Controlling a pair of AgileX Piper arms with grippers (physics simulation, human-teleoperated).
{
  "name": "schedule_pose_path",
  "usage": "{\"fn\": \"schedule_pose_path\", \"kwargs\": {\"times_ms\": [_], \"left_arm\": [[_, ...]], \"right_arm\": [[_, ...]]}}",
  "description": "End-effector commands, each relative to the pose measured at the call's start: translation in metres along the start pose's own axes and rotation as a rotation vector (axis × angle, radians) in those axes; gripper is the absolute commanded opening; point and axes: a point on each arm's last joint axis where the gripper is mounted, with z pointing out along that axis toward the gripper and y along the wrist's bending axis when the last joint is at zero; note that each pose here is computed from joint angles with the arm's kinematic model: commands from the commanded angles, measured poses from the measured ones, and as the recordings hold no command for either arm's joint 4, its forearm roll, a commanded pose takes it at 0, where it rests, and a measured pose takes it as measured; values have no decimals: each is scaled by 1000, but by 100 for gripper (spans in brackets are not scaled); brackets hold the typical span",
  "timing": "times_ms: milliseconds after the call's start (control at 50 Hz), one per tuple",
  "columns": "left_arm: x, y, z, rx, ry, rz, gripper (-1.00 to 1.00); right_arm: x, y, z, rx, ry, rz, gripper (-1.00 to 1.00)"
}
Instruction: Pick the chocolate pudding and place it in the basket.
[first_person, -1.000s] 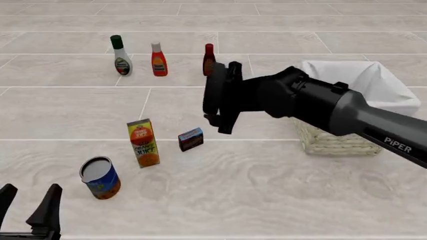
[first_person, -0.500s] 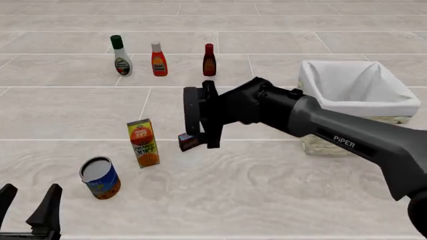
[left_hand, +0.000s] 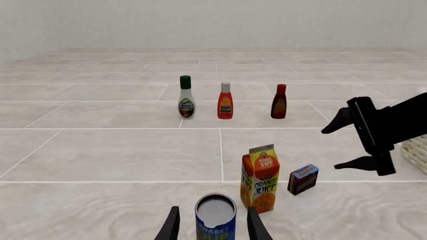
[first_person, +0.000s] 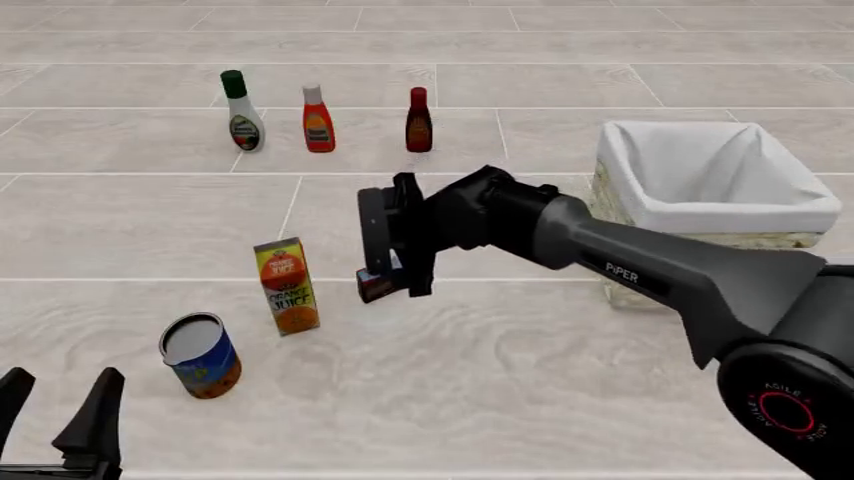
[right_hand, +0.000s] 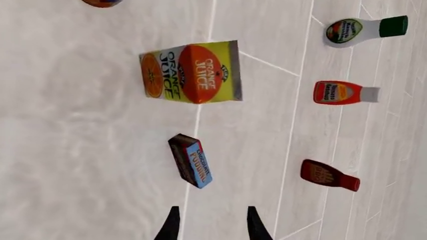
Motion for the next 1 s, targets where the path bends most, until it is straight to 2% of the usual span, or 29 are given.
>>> {"fn": "schedule_pose_path", "kwargs": {"times_ms": [20,400,1000], "left_arm": [[0,0,0,0,0,0,100],[0,0,0,0,0,1,100],[0,0,0,0,0,0,100]], "right_arm": [[10,1,22,-1,14,-6,100],[17,5,42,-21,30,-6,100],[32,-8,73,-26,56,6,100]]}}
